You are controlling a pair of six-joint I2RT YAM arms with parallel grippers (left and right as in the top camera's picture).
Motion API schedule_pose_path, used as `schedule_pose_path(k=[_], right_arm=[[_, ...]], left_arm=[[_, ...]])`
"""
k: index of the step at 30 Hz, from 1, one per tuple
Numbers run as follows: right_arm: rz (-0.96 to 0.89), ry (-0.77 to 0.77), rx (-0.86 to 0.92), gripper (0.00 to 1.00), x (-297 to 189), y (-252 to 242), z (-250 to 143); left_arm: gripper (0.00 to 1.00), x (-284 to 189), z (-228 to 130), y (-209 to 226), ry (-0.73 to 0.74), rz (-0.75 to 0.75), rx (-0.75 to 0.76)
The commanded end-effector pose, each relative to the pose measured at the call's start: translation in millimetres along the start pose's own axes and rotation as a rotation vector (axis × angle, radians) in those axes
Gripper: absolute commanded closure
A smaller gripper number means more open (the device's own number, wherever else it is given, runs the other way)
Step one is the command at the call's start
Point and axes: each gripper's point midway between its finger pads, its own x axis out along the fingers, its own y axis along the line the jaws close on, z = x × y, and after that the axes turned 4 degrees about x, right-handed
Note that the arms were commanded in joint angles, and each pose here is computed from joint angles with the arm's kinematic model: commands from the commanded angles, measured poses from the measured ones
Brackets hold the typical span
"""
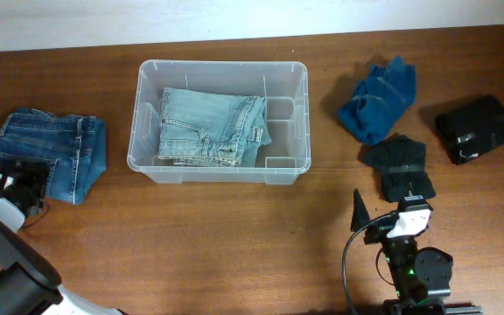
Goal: Pack container
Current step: 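Move the left gripper back and grasp the dark-wash jeans, then lift the dark-wash jeans and lower them onto the light jeans in the bin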
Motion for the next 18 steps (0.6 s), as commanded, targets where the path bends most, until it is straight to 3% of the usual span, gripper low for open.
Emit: schedule_pose_path(k=[1, 3, 4, 7, 13, 18], right_arm=[[-0.013, 0.003, -0.002, 0.02, 0, -3, -3], [-0.013, 0.003, -0.002, 0.02, 0, -3, -3], [-0.013, 0.002, -0.003, 0.01, 0, -3, -3], [-0.013, 0.003, -0.002, 0.02, 0, -3, -3], [-0.013, 0.002, -0.003, 0.02, 0, -3, -3], [-0.013, 0.002, -0.003, 0.02, 0, -3, -3]], left_arm=[[0.82, 10, -5, -4, -0.005, -0.006, 0.014], [0.98, 11, -7, -10, -0.007, -0.016, 0.026], [0.99, 12, -8, -12, -0.004, -0.019, 0.03], [0.99, 12, -13, -21, 0.018, -0.056, 0.044], [1.0, -8, -8, -72, 0.028, -0.285, 0.124], [1.0, -97, 31, -160, -0.167, -0.465, 0.319]])
